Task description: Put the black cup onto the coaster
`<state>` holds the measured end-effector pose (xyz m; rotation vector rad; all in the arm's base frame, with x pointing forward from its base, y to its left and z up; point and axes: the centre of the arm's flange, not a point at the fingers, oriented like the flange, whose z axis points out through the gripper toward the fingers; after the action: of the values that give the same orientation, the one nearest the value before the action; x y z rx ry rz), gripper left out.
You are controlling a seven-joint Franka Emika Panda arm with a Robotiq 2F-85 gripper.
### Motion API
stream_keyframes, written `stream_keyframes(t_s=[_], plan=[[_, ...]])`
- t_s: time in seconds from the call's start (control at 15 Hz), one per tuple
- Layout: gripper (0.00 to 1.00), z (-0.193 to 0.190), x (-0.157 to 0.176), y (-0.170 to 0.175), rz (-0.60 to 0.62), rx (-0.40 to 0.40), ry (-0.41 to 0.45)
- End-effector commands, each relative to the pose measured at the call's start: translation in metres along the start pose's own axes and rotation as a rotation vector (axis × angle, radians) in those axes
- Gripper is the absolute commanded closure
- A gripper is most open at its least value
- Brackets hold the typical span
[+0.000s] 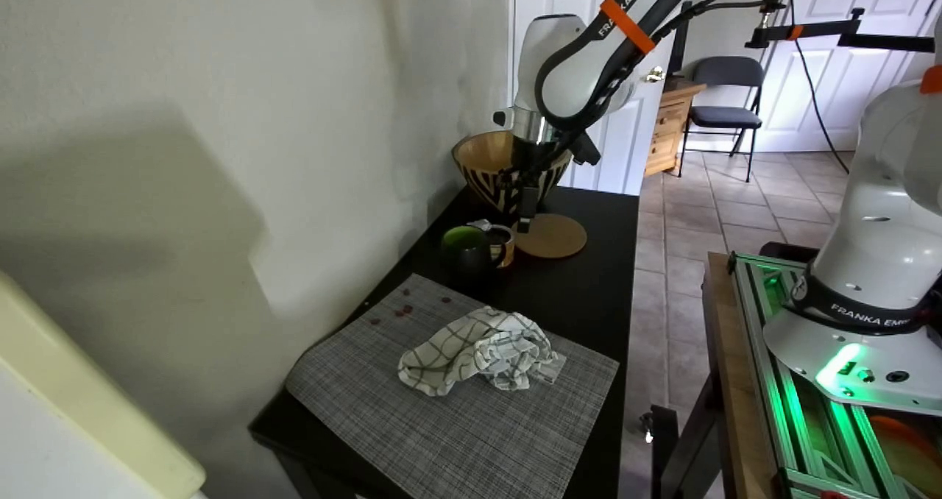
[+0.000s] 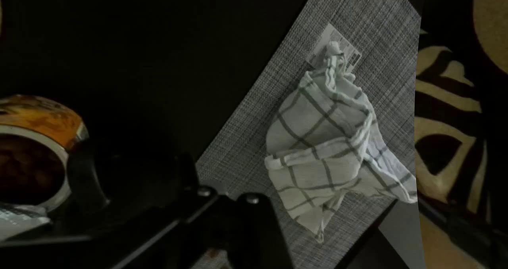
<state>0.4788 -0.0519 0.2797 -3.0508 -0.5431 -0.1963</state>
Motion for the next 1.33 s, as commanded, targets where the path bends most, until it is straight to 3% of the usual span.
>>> stream_keyframes(t_s=[0.0, 0.53, 0.67, 1.0, 1.27], plan=[[0.0, 0.028, 0.002, 0.002, -0.055, 0.033, 0.05], [0.0, 0.053, 0.012, -0.003, -0.209, -0.013, 0.09], [0.07, 0.058, 0.015, -0.004, -0.23, -0.01, 0.103], [0.19, 0.068, 0.022, -0.001, -0.211, -0.03, 0.14], [0.2, 0.073, 0.025, 0.001, -0.19, -0.048, 0.163]])
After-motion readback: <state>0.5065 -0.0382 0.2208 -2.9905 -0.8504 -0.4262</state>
